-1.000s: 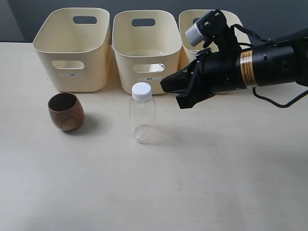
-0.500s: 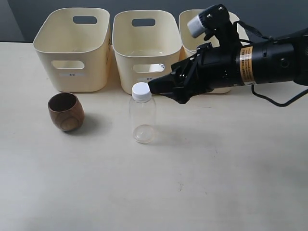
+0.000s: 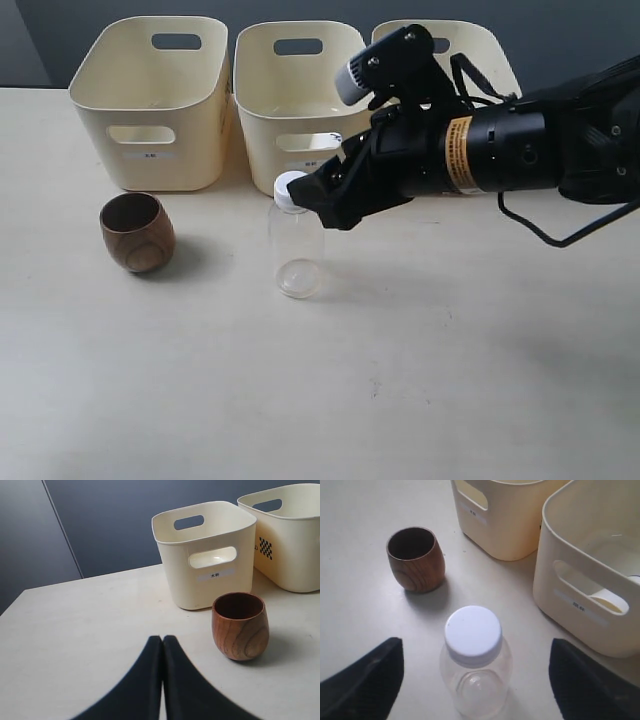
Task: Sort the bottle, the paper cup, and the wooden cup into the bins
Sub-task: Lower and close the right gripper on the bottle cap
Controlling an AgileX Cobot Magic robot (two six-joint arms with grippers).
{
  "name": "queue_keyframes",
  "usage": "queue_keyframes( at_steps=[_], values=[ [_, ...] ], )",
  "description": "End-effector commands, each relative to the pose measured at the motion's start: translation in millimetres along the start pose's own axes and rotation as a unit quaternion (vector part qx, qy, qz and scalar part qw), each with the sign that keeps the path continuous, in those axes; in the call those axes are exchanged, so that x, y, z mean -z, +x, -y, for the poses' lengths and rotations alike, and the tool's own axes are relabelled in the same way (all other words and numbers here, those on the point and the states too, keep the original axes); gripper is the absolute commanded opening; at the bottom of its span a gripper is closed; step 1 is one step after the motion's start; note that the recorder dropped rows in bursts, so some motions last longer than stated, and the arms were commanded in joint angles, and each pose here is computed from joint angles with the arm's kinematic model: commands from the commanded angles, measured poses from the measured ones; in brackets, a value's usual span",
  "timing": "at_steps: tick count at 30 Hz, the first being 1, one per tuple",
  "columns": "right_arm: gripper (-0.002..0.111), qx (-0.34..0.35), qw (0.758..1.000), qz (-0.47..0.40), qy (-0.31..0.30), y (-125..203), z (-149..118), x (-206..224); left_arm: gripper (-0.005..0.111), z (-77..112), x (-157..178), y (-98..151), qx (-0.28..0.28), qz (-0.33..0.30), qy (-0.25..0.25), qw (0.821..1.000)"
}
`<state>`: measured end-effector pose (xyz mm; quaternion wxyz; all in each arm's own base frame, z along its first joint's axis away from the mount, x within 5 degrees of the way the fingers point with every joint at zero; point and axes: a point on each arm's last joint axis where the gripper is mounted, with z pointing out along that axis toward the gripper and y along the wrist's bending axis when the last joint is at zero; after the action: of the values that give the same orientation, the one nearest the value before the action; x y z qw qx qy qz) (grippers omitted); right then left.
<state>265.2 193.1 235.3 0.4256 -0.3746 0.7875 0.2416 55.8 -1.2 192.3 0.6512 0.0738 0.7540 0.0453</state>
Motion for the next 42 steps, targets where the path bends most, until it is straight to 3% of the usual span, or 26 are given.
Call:
queue_keyframes(
  at_steps=[1, 17, 28, 35, 42],
  values=[
    [0.075, -0.008, 1.000, 0.001, 0.007, 1, 0, -1, 0.000, 0.2, 0, 0, 0.002, 0.003, 0.002, 1.000],
    [0.075, -0.038, 0.999, 0.006, 0.016, 1, 2, -2, 0.000, 0.2, 0, 0, 0.002, 0.003, 0.002, 1.000],
    [0.075, -0.066, 0.998, -0.004, 0.013, 18, 10, -32, 0.000, 0.2, 0, 0, 0.002, 0.003, 0.002, 1.000],
    [0.075, -0.071, 0.997, 0.015, -0.031, 13, 8, -45, 0.000, 0.2, 0, 0, 0.002, 0.003, 0.002, 1.000],
    [0.073, -0.085, 0.996, -0.007, -0.007, 23, 14, -55, 0.000, 0.2, 0, 0, 0.002, 0.003, 0.002, 1.000]
  ],
)
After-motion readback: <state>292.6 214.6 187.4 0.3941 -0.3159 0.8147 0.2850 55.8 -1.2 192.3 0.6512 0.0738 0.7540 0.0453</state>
